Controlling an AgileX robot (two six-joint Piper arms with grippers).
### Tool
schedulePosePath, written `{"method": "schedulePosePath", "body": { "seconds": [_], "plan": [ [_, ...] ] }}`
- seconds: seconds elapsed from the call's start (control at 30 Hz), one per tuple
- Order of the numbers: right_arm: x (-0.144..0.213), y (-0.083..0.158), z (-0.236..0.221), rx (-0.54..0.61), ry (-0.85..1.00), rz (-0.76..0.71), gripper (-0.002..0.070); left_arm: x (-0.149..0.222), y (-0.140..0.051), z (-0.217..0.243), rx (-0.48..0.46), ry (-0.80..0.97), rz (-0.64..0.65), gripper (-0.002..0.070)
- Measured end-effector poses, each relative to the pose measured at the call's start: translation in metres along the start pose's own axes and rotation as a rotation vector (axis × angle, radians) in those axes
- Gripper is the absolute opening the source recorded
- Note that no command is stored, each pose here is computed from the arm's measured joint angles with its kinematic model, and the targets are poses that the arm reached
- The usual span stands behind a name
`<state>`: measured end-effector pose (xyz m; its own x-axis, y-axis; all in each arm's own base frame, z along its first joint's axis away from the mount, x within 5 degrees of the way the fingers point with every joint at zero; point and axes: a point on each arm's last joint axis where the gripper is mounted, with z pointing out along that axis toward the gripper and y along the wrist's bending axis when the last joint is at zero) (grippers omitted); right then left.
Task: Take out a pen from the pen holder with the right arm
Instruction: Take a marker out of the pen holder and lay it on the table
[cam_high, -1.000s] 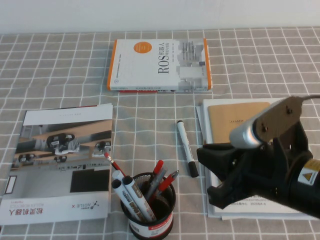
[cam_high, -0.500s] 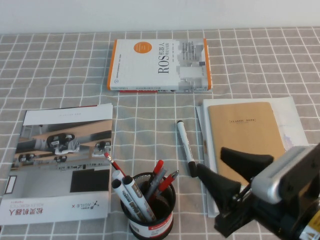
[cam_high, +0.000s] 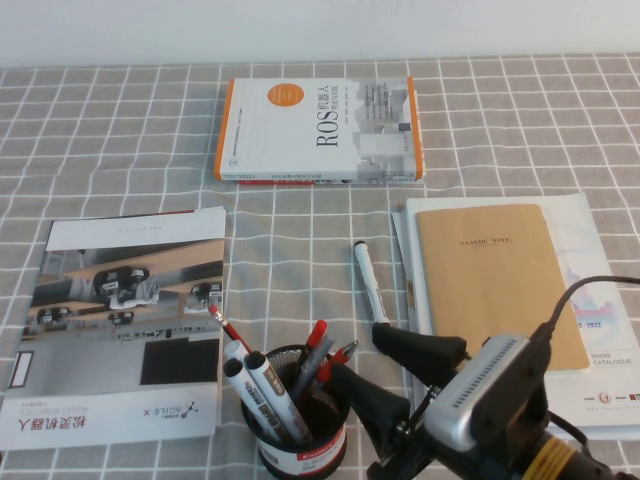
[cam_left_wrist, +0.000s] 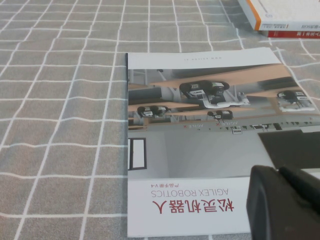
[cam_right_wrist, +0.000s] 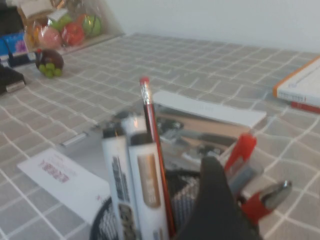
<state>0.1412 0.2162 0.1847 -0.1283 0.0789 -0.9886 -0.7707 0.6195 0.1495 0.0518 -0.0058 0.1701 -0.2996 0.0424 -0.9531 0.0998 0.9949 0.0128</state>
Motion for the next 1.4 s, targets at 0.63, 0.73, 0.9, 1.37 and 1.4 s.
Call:
{"method": "schedulePosePath", "body": {
  "seconds": [0.63,0.73,0.9,1.37,1.4],
  "plan": [
    [0.013,-0.006,0.007,0.066,0.038,0.065,0.0377,0.000,0.000,0.000,0.000,0.000,0.000,-0.0003],
    [0.012,-0.006,0.010,0.064,0.029,0.069,0.0377,0.000,0.000,0.000,0.000,0.000,0.000,-0.0003],
    [0.011,-0.005,0.015,0.063,0.020,0.071,0.0377,0.000,0.000,0.000,0.000,0.000,0.000,-0.0003],
    [0.015,-0.005,0.025,0.077,0.021,0.081,0.0377,0.000,0.000,0.000,0.000,0.000,0.000,-0.0003],
    [0.015,-0.005,0.025,0.080,0.023,0.082,0.0377,0.000,0.000,0.000,0.000,0.000,0.000,-0.0003]
  ]
}}
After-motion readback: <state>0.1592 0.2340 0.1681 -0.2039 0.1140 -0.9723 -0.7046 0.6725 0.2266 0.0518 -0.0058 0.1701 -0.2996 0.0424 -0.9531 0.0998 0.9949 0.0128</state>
